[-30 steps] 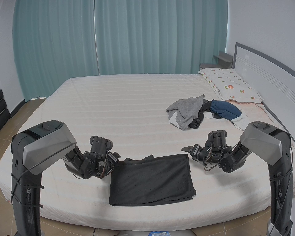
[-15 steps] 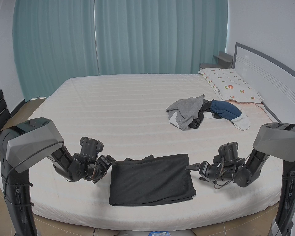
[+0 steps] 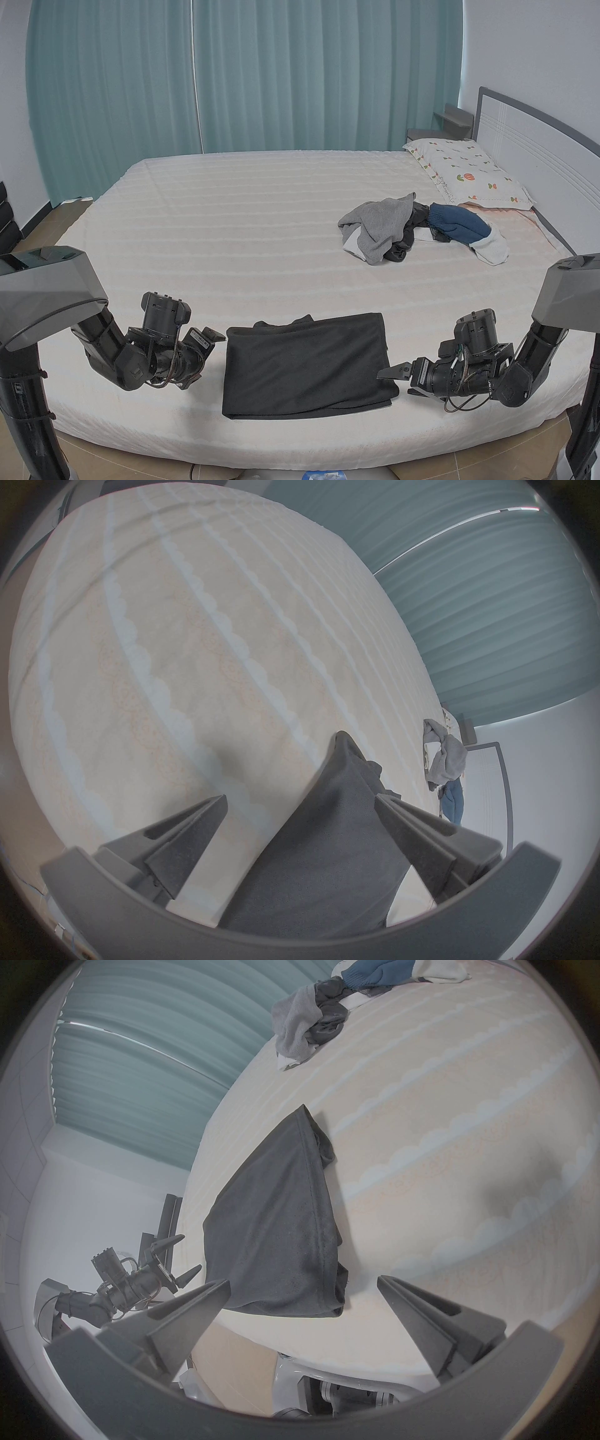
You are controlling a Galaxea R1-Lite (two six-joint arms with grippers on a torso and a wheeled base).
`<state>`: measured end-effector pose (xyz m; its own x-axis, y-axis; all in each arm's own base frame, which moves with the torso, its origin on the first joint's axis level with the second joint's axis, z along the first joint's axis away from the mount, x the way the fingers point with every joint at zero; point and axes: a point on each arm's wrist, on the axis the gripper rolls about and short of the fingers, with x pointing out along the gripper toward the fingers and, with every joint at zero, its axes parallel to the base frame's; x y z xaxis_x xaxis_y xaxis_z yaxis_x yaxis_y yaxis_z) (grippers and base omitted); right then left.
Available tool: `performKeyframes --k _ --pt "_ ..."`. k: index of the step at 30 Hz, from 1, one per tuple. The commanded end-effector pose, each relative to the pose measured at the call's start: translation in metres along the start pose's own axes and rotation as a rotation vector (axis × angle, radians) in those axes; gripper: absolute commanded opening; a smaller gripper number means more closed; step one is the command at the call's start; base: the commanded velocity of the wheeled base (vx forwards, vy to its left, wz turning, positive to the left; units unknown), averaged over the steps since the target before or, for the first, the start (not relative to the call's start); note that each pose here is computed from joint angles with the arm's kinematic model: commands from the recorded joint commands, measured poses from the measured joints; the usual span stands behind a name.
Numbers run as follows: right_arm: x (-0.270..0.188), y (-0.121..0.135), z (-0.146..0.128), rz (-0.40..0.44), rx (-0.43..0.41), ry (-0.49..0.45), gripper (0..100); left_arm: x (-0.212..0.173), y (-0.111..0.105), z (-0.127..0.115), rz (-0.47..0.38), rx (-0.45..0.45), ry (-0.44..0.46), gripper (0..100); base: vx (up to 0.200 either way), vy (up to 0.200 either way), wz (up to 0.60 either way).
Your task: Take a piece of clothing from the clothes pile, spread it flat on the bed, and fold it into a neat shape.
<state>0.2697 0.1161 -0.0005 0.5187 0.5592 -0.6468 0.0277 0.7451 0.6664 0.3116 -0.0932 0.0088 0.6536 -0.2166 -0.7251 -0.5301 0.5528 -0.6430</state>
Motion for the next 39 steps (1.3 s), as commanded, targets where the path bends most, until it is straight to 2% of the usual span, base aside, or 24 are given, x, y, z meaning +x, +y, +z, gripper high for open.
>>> performKeyframes --k 1,13,39 --pt "0.007 -0.003 -0.006 -0.02 -0.006 0.026 0 -0.001 0.002 0.0 0.004 -0.001 0.001 100 0.0 0.0 0.0" --pt "0.001 -0.004 -0.015 -0.062 -0.015 0.022 0 -0.001 0.002 0.0 0.005 0.001 0.0 100 0.0 0.0 0.0" --pt "-0.01 -0.011 -0.015 -0.083 -0.018 0.014 0 -0.001 0.002 0.0 0.005 0.001 0.0 100 0.0 0.0 0.0"
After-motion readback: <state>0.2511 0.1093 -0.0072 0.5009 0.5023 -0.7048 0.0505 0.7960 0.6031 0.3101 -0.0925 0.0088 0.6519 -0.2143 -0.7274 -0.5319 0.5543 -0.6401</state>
